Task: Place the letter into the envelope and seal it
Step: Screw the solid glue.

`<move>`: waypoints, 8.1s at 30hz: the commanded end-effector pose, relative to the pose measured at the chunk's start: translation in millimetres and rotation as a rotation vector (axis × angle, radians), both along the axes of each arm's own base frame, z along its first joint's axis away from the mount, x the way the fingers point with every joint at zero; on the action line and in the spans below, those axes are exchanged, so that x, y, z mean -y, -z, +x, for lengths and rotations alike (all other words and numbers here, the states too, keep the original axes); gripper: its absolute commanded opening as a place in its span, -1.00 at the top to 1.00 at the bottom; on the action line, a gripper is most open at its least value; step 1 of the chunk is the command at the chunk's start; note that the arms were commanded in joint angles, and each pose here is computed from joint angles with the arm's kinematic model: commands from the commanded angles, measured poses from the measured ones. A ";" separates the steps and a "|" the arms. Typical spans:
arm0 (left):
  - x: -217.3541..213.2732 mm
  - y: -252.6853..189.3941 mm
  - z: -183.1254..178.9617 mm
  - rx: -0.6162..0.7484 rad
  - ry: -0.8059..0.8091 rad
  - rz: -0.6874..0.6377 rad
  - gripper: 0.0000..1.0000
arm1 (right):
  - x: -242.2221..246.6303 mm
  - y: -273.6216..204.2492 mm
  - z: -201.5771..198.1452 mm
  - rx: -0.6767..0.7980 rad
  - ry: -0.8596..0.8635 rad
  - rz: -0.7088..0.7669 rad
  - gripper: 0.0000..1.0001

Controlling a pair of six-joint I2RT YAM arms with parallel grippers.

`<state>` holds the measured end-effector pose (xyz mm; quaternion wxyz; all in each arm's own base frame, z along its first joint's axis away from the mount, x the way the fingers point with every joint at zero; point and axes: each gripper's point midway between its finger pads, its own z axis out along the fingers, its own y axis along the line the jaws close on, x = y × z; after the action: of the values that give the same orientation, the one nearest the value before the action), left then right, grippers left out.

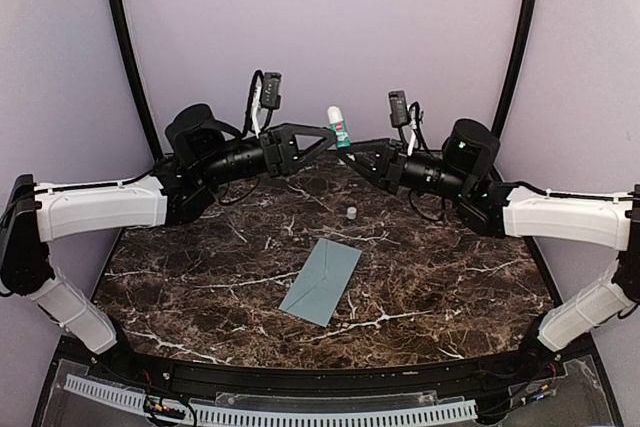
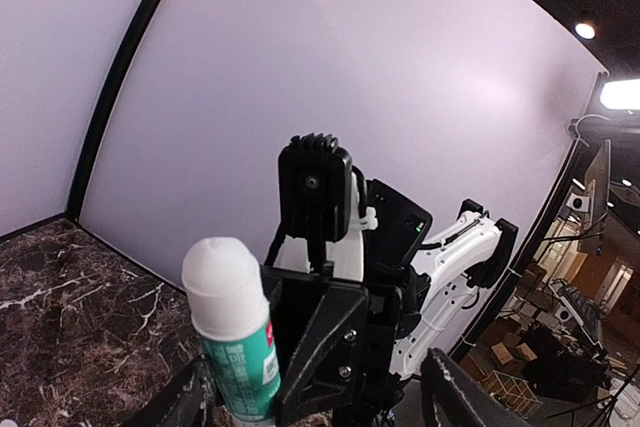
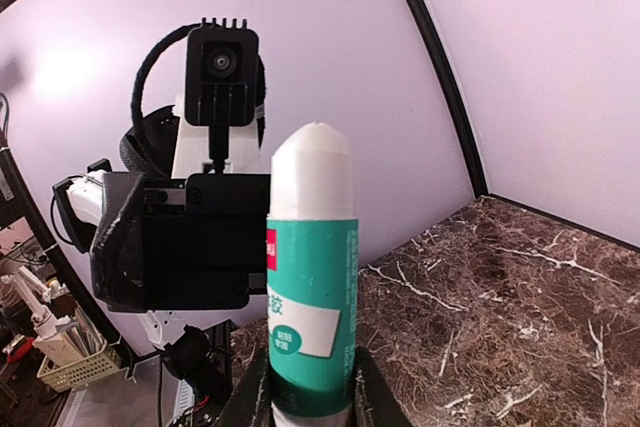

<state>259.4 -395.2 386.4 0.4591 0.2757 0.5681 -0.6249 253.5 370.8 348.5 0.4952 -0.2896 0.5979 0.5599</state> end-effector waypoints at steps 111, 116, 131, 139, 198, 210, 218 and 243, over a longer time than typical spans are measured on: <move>-17.6 62.9 53.0 -0.018 -0.402 0.337 1.00 | -54.6 33.0 33.7 -0.090 0.334 -0.299 0.92; -18.0 76.5 60.1 -0.049 -0.456 0.387 1.00 | -62.8 36.4 47.0 -0.115 0.449 -0.319 0.92; -32.7 56.7 64.6 -0.138 -0.290 0.261 1.00 | -17.0 5.1 15.2 -0.010 0.291 -0.152 -0.24; -48.3 30.7 34.3 0.009 -0.022 0.227 1.00 | 25.8 14.6 9.9 -0.041 0.138 -0.072 -0.46; -53.3 13.3 -42.2 0.203 0.236 0.118 1.00 | -74.3 -4.9 -68.7 0.032 -0.386 0.071 0.79; -36.1 43.5 3.4 0.209 -0.198 0.343 1.00 | -58.3 13.4 -10.6 -0.028 0.003 -0.092 0.88; -22.0 56.7 32.4 0.090 -0.371 0.354 1.00 | -32.6 18.4 32.6 -0.044 0.335 -0.207 0.87; -23.9 46.4 56.2 -0.078 -0.320 0.218 1.00 | 1.0 7.5 39.7 0.000 0.504 -0.280 -0.22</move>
<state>323.9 -378.4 316.4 0.4971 0.1860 0.7145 -0.4559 292.0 390.5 298.5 0.5373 -0.2112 0.7627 0.2916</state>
